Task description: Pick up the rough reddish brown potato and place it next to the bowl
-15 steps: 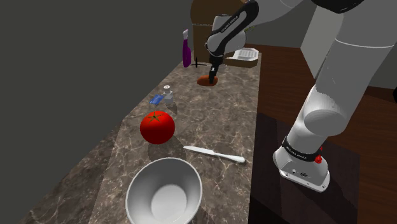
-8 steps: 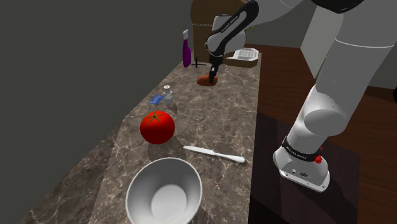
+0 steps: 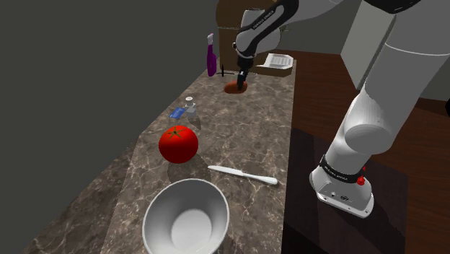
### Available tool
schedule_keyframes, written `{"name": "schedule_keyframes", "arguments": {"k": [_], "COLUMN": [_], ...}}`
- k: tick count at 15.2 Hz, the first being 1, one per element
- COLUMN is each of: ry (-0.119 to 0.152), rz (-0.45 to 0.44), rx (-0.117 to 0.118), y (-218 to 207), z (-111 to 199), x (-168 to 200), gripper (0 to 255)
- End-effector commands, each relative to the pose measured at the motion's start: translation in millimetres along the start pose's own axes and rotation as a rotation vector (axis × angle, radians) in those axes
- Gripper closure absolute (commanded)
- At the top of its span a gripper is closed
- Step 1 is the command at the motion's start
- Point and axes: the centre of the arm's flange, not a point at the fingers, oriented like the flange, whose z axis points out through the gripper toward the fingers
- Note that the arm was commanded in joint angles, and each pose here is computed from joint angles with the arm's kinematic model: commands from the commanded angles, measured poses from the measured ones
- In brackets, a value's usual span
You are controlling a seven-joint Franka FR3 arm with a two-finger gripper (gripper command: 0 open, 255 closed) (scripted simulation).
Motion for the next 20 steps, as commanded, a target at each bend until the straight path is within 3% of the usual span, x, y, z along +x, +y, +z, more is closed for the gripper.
{"name": "schedule_keyframes", "arguments": {"k": [1,20], "ry": [0.0,0.0], "rz": [0.0,0.0], "rx": [0.0,0.0], "y": [0,6], "z": [-10,-109], "x": [2,14], "gripper": [255,255]}}
